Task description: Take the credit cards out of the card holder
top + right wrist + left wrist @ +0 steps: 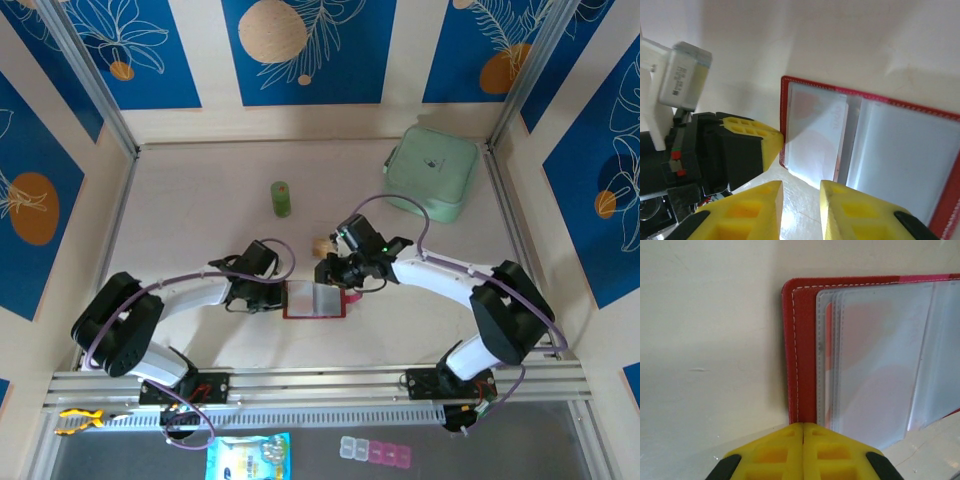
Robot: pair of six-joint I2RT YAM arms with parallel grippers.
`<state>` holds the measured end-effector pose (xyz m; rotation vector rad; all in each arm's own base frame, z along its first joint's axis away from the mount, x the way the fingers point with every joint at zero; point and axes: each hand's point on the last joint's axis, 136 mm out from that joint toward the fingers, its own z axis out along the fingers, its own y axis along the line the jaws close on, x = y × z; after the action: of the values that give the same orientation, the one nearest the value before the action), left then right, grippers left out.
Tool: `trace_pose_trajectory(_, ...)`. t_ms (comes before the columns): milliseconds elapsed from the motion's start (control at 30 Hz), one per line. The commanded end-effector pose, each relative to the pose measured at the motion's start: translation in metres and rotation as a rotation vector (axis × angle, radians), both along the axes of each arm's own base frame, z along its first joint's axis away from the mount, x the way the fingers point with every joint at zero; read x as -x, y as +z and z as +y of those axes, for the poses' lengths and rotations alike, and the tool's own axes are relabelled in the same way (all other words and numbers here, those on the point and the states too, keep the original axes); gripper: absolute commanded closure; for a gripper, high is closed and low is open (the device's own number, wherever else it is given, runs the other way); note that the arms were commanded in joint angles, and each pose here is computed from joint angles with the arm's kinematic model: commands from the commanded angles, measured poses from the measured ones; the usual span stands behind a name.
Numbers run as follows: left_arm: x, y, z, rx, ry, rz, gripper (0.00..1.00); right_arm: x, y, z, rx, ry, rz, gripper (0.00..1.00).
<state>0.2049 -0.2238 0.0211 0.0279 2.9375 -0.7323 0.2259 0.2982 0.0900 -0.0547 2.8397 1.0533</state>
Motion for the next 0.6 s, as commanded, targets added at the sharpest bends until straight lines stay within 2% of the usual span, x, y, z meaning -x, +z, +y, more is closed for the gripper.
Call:
trace_pose_trajectory(0, 0.006, -0.003, 0.005, 0.000, -0.005, 0.018, 0.93, 0.007, -0.004, 0.014, -0.047, 0.010, 0.056, 0.71)
trace_pose_trajectory(233, 0.007, -0.003, 0.005, -0.002, -0.007, 0.020, 0.93, 0.008, -0.017, 0.031, -0.069, 0.036, 0.097, 0.66)
trace_pose_trajectory(567, 0.008, -0.004, 0.008, -0.007, -0.003, 0.018, 0.93, 0.008, -0.033, 0.043, -0.032, 0.065, 0.130, 0.65)
